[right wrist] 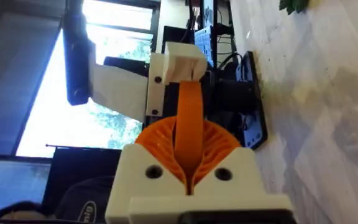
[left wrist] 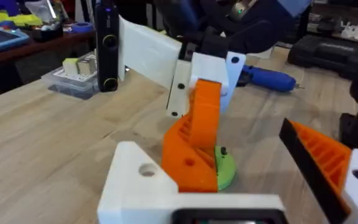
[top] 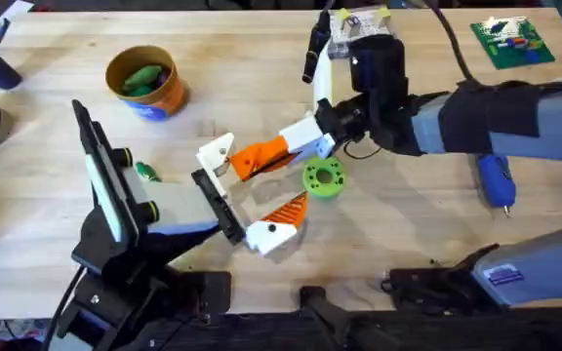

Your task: Pick up the gripper from the table and insert it into the empty holder that is missing its gripper. Then pick up a screw, insert it into the mounting hole, and use the screwdriver to tighten it. Finally, clean up the table by picking up the vegetable and placing it into the bucket.

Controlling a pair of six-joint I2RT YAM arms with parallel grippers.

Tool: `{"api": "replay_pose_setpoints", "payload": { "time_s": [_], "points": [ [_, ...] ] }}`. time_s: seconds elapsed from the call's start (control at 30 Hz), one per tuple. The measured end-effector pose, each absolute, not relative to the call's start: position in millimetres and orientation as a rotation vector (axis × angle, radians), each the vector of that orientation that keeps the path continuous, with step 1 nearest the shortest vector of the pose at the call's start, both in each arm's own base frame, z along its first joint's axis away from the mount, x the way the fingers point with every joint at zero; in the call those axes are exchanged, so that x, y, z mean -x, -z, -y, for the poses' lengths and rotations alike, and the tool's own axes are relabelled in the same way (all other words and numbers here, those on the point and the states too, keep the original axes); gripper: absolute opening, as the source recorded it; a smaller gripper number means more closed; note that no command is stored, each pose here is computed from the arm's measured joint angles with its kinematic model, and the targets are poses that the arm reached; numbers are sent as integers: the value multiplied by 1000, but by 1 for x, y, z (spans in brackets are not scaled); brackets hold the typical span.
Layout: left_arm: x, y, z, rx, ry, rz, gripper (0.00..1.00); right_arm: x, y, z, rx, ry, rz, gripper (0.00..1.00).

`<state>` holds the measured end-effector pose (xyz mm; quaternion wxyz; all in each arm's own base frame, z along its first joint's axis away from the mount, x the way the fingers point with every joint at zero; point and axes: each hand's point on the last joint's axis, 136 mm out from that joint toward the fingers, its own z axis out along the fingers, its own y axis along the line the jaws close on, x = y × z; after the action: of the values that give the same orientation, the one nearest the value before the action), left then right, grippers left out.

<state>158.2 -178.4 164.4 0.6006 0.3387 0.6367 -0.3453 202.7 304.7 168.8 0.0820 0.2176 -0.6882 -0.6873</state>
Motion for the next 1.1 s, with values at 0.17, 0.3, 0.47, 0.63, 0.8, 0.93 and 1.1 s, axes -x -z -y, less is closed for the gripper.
{"api": "replay_pose_setpoints", "payload": {
  "time_s": [0.17, 0.3, 0.47, 0.63, 0.8, 0.93, 1.1],
  "points": [
    [-158, -164, 178, -785, 800, -1475, 990, -201, -174, -306, -638, 2038, 2027, 12],
    [-157, -165, 179, -793, 807, -1471, 990, -201, -179, -308, -645, 2038, 2015, 12],
    [-156, -165, 180, -796, 810, -1470, 990, -202, -179, -309, -638, 2033, 2015, 12],
    [-157, -165, 180, -793, 808, -1472, 990, -205, -177, -311, -636, 2026, 2001, 12],
    [-158, -164, 179, -779, 808, -1481, 990, -214, -171, -319, -646, 2014, 1963, 11],
    [-160, -164, 177, -767, 803, -1486, 990, -224, -172, -331, -673, 2012, 1952, 10],
    [-164, -164, 174, -745, 780, -1493, 990, -227, -174, -341, -693, 2003, 1938, 10]
  ]
}}
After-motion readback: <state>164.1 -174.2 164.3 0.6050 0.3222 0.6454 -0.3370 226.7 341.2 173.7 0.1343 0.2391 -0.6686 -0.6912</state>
